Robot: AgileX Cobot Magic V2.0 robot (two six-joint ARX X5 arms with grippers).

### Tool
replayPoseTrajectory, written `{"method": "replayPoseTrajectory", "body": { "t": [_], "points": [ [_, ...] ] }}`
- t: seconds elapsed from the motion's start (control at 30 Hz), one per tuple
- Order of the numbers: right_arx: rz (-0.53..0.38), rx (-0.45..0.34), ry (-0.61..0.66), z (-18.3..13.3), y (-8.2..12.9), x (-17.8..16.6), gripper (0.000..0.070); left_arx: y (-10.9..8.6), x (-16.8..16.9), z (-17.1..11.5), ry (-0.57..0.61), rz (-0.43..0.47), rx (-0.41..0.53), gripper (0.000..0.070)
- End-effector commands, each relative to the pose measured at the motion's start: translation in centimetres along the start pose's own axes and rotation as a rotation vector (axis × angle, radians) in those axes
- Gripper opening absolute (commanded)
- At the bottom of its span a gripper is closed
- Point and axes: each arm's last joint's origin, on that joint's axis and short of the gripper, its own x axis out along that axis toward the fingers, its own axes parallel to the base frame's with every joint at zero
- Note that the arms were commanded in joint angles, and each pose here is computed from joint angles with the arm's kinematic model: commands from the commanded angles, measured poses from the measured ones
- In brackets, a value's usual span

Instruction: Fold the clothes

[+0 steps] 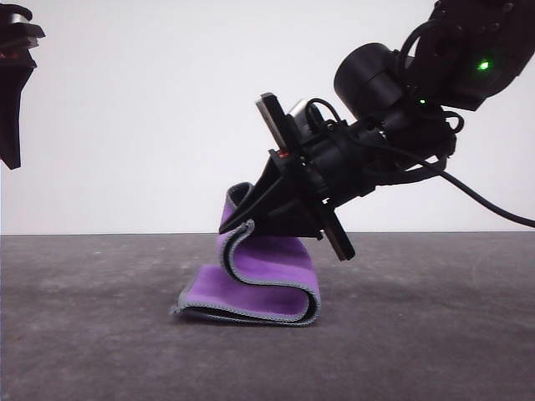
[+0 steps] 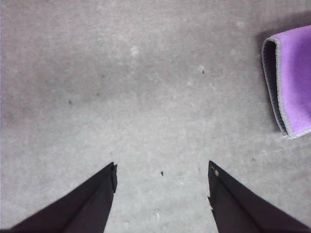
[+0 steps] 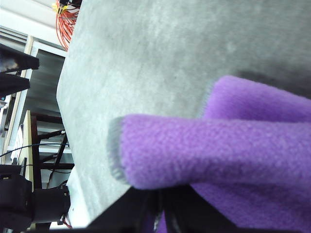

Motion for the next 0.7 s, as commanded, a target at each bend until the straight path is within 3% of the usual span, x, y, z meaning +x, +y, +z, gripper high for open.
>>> {"method": "replayPoseTrajectory", "body": {
  "t": [0.0, 0.13, 0.3, 0.67],
  "points": [
    [0.006, -0.01, 0.0, 0.3, 0.17, 0.74, 0.0, -0.06, -0.03, 0.2, -0.006, -0.002, -0.005, 0.0364],
    [0.018, -0.017, -0.002, 0.32, 0.41, 0.9, 0.0034, -0.06, -0.03, 0.2, -0.006, -0.002, -0.005, 0.0364],
    [0.031, -0.013, 0.013, 0.23, 0.43, 0.92, 0.03, -0.06, -0.03, 0.2, -0.006, -0.002, -0.005, 0.0364],
    [0.054, -0.062, 0.03, 0.26, 0.4, 0.57, 0.0303, -0.06, -0.03, 0.19, -0.006, -0.002, -0.005, 0.0365]
  ]
}}
